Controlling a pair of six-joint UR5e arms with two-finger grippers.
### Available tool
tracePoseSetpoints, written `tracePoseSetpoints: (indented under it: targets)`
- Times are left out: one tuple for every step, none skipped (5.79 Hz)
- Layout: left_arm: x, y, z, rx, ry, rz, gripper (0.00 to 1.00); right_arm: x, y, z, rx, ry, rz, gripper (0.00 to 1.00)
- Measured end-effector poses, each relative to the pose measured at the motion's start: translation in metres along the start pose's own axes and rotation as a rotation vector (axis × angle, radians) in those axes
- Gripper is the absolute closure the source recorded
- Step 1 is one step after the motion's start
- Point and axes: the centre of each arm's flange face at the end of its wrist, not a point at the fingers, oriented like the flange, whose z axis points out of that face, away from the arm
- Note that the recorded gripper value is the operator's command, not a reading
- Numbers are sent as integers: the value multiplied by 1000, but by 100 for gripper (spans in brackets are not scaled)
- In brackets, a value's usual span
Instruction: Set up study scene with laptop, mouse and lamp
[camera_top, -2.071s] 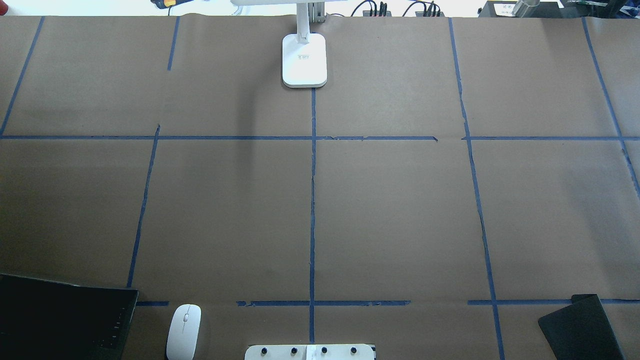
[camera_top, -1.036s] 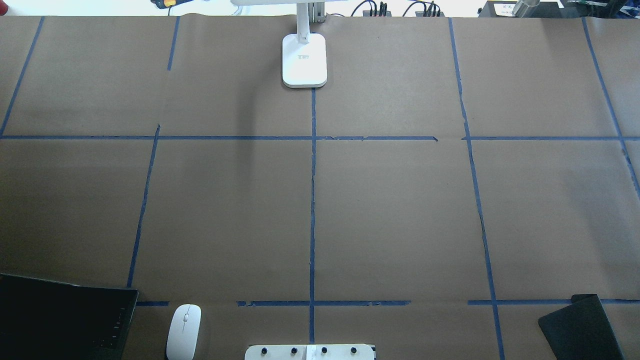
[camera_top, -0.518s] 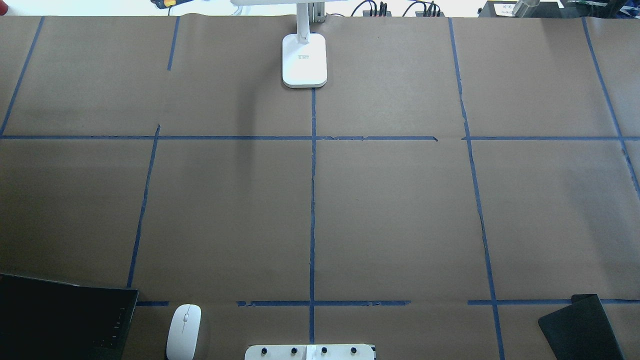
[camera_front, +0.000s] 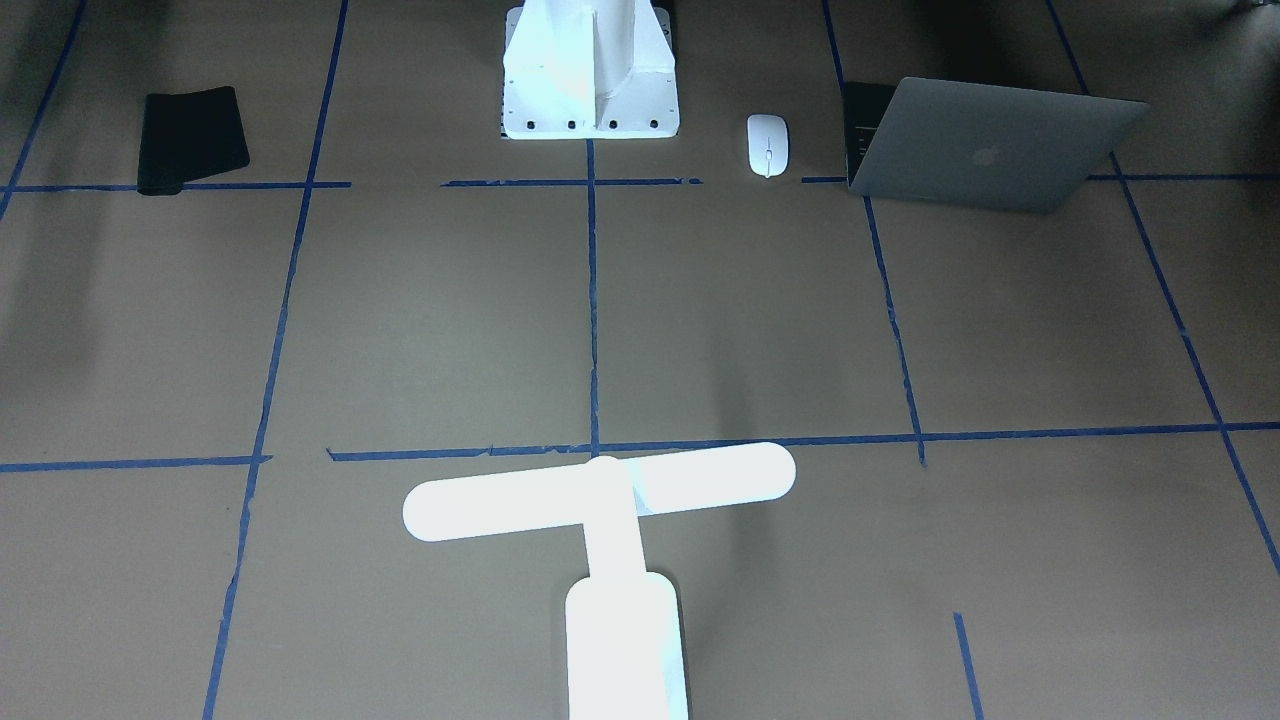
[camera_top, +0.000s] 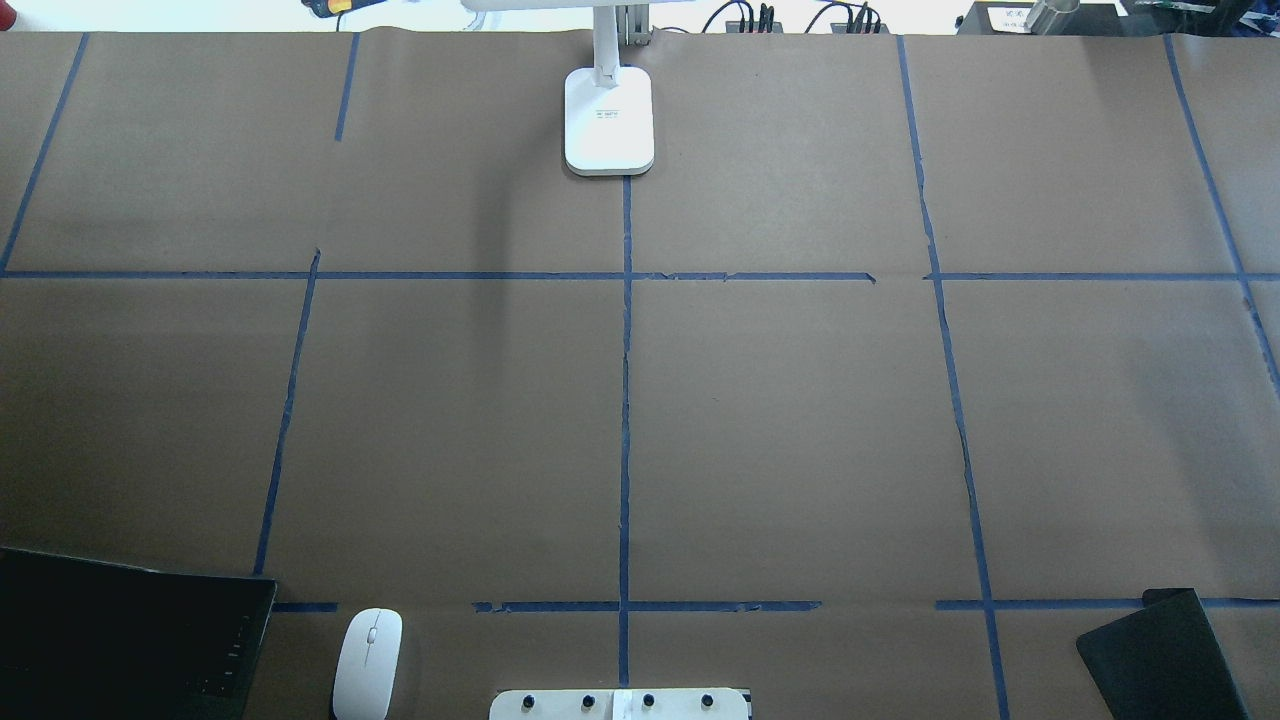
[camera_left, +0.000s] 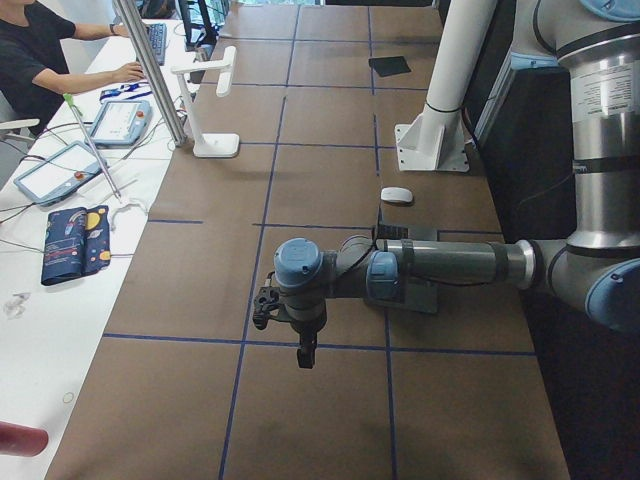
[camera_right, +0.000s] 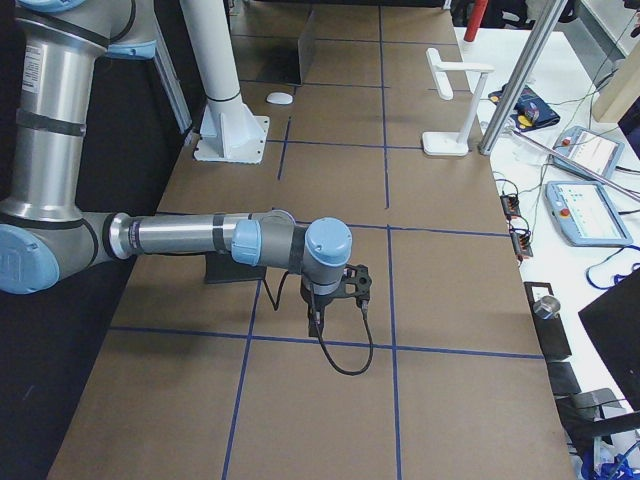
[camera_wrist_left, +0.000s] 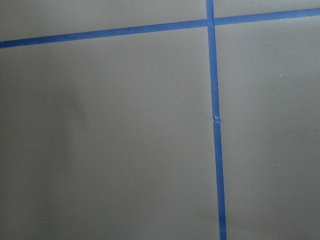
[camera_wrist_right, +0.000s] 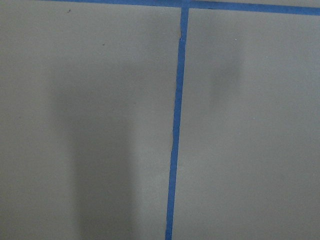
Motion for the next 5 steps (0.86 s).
tracePoseSetpoints:
  targets:
    - [1, 0, -1, 1, 0, -1, 0, 0, 0, 0, 0, -1, 0, 0]
    - [3, -1, -3, 7, 2, 3, 0, 0, 0, 0, 0, -4, 1, 0]
    - [5, 0, -6, 14, 6, 12, 0, -2, 0, -1, 3, -8, -1, 0]
    - [12, -1, -11, 37, 9, 32, 0, -2, -1, -2, 5, -9, -2, 0]
    - [22, 3, -17, 63, 34, 47, 0, -3, -1, -2, 5, -11, -1, 0]
